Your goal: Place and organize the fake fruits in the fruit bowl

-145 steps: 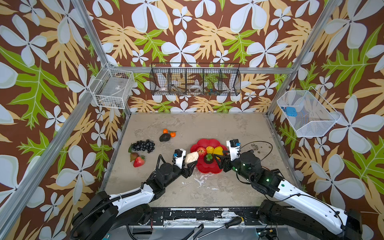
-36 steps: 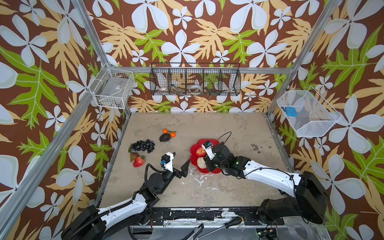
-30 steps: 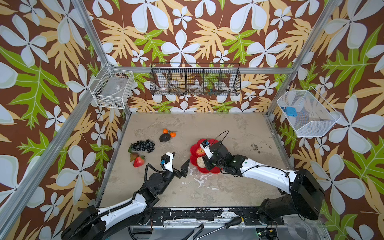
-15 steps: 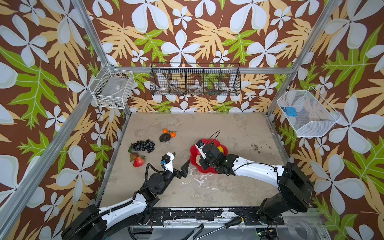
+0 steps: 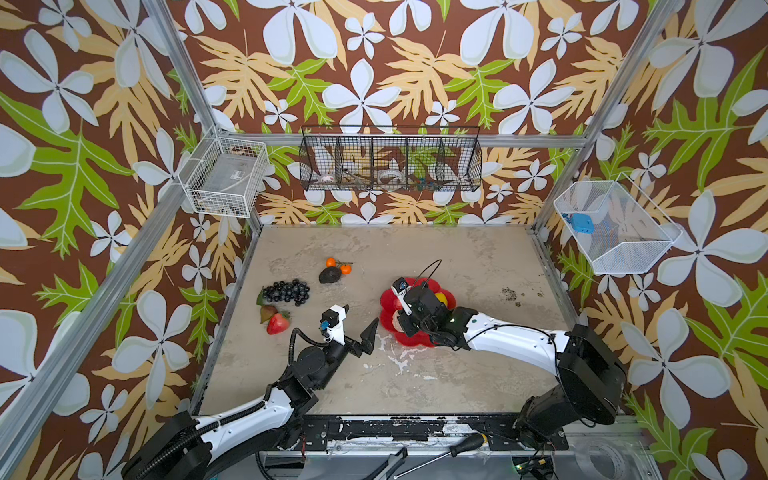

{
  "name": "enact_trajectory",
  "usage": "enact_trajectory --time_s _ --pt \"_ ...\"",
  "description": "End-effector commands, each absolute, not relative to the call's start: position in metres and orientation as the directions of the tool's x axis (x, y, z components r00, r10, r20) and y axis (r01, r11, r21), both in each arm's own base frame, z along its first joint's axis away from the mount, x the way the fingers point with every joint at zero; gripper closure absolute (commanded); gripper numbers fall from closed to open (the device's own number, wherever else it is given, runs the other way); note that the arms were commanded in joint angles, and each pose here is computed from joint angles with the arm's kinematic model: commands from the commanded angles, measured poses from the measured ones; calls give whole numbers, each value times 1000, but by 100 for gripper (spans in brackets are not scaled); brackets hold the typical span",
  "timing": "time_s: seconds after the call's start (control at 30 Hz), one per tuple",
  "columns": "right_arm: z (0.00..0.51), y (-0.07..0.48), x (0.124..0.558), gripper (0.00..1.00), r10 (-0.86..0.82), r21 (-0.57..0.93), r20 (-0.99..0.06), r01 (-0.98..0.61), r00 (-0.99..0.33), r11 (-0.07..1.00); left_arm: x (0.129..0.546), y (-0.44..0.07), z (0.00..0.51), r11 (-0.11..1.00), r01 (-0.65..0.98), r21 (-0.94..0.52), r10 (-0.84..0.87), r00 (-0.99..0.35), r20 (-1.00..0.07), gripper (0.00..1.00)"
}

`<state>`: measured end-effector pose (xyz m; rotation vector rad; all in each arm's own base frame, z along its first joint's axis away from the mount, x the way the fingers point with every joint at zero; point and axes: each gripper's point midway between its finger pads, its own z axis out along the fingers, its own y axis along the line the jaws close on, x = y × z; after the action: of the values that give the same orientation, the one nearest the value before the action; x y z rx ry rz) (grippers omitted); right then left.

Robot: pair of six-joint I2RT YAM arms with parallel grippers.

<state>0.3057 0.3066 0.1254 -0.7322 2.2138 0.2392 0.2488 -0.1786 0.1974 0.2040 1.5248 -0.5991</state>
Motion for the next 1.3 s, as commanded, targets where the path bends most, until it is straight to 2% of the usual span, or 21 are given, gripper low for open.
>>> enact_trajectory --time_s 0.0,0.23,0.4,0.67,0.77,0.97,1.17,1.27 --pt "131 306 306 67 -416 -56 -738 -566 -531 823 250 -176 204 845 475 -247 -258 -42 -965 0" --pt "141 303 305 58 -399 -47 -750 -560 -528 827 252 -174 203 851 461 -250 -257 -50 -965 0" --pt "173 295 298 51 -367 -31 -780 -554 -507 832 258 -176 199 862 431 -267 -251 -96 -963 0" --pt "227 243 277 41 -215 -5 -894 -471 -393 882 276 -195 182 840 333 -428 -313 -346 -884 0" --pt "235 217 270 37 -131 26 -926 -405 -355 914 283 -188 178 872 237 -429 -317 -395 -862 0" --pt "235 183 258 31 23 121 -957 -324 -291 938 292 -142 176 945 -45 -325 -315 -406 -858 0" --pt "220 164 251 27 77 153 -962 -285 -262 946 299 -76 157 901 -321 -291 -411 -424 -807 0" --pt "208 169 248 26 73 165 -956 -319 -283 933 302 -48 156 879 -430 -207 -402 -433 -807 0"
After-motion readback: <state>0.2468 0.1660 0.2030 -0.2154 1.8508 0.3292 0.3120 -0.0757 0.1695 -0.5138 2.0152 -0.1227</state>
